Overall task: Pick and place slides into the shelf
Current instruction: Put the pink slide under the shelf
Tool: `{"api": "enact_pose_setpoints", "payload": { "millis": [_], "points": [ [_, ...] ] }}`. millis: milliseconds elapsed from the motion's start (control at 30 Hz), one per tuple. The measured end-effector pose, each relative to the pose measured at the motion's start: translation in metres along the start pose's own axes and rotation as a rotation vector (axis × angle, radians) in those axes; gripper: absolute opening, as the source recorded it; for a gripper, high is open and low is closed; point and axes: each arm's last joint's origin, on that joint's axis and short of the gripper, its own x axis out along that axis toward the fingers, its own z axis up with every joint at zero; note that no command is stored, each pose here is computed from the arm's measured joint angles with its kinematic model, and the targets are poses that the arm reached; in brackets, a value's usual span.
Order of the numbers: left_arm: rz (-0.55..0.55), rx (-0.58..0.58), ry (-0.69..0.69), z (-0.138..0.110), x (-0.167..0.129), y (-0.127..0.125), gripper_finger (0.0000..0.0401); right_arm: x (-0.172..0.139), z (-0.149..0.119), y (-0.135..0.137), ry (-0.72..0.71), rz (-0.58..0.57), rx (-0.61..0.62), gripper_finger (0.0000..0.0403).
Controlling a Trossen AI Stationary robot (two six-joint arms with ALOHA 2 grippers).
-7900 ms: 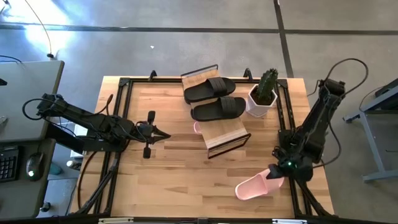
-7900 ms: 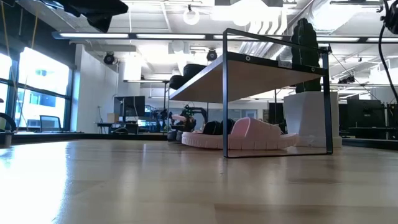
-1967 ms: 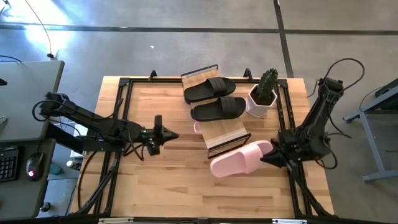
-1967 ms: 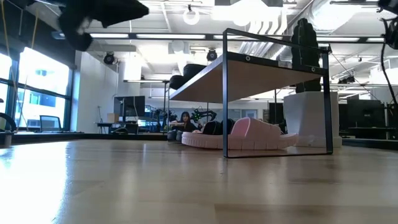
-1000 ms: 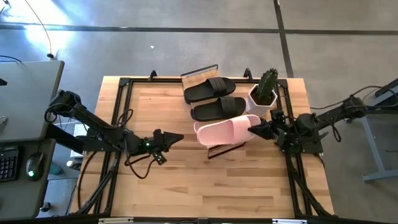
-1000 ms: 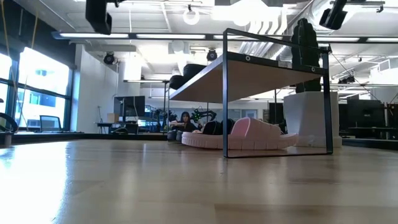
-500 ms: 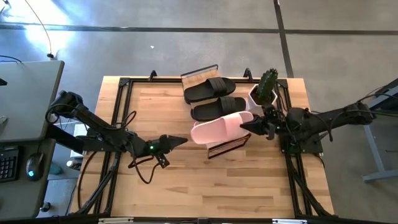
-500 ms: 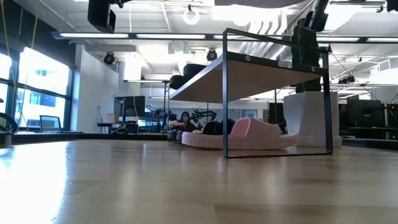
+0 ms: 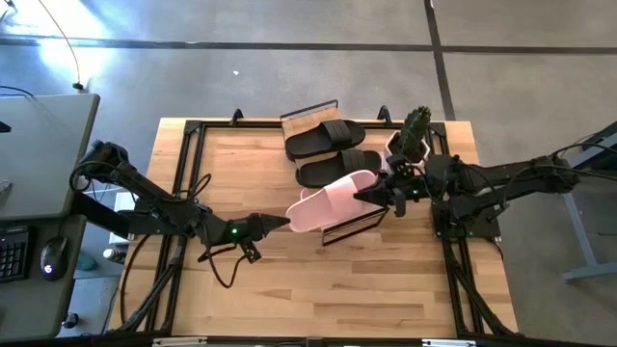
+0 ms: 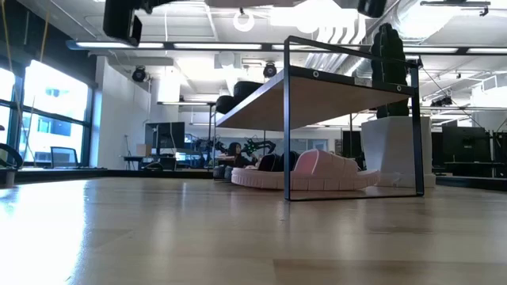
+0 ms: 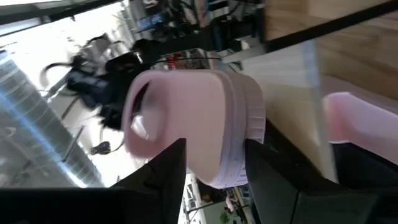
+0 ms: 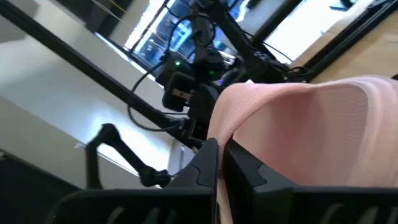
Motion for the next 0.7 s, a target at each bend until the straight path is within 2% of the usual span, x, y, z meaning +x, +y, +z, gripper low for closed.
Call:
{"api": "enact_pose_setpoints", "payload": {
  "millis": [367, 700],
  "points": [
    [-0.051, 0.004, 0.046, -0.001, 0.0, -0.005, 0.0146, 0.007, 0.022, 0.022, 0.031, -0.025, -0.057, 0.0],
    [-0.063, 0.006, 0.031, 0.0, 0.0, -0.007, 0.0146, 0.008, 0.021, 0.022, 0.057, -0.025, -0.051, 0.0]
  ]
}}
